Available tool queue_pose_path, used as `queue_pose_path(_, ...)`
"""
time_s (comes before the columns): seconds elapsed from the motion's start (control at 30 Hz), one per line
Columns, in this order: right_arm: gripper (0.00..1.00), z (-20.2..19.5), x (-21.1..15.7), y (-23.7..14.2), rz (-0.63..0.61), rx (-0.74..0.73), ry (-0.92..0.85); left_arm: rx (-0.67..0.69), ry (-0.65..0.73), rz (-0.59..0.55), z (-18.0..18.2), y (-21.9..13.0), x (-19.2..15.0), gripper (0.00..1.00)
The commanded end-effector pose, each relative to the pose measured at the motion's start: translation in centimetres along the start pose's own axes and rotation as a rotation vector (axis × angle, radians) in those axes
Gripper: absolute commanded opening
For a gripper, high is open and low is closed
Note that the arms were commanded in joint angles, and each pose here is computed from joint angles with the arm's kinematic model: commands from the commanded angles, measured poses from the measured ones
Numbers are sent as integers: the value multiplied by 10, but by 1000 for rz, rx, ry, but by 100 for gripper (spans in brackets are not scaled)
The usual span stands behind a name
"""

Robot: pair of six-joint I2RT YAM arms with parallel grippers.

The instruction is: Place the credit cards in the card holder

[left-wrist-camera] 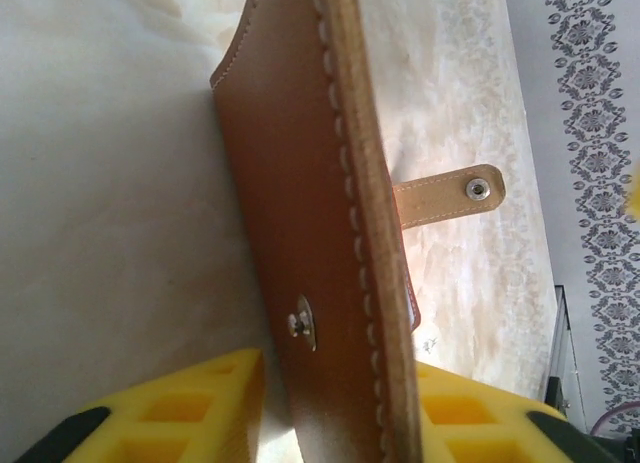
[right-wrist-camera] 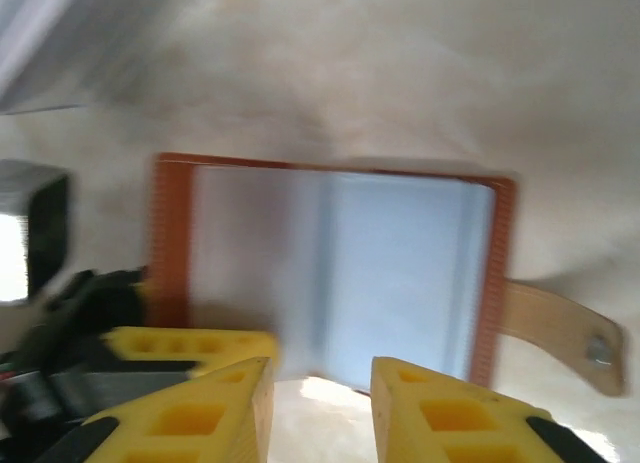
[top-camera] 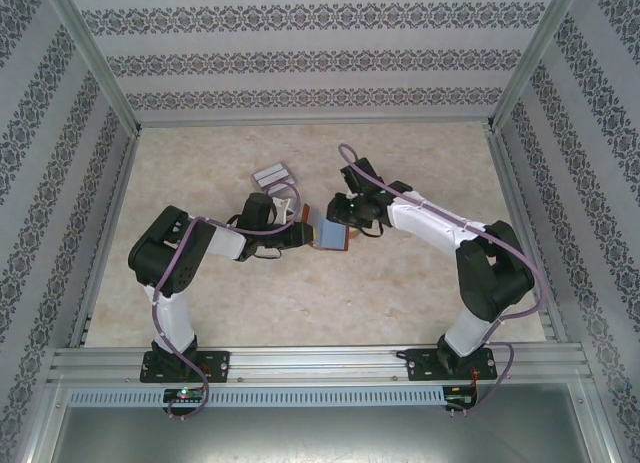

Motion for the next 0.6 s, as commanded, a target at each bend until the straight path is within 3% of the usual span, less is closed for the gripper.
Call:
queue_pose_path(0.0, 31, -5, -3, 17, 38, -53, -14, 50, 8, -20, 1, -6, 4, 38)
queue_pose_path(0.2, 28, -3, -7, 60, 114, 16, -1, 66, 35, -50, -6, -15, 7, 45)
queue_pose_path(0.3, 42, 1, -10, 71, 150, 14, -16, 71, 44, -81, -9, -24, 10, 47)
queue_pose_path(0.37, 46, 1, -13, 76, 162, -12, -40, 89, 43, -119, -9, -32, 13, 48)
queue_pose_path(0.57, 54, -7, -22, 81, 180, -161, -118, 176, 111, -302, -16, -73, 19, 65)
Point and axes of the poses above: each hand's point on the last joint's axis, 136 mm out from that joint toward the fingers, its own y axis out along the fingers, its own z axis along the line the jaws close on, x = y × z, the point moved 6 cm from there along -y, back along the fingers, and after that the axes turned 6 degrees about -y, right-handed, at the moved point
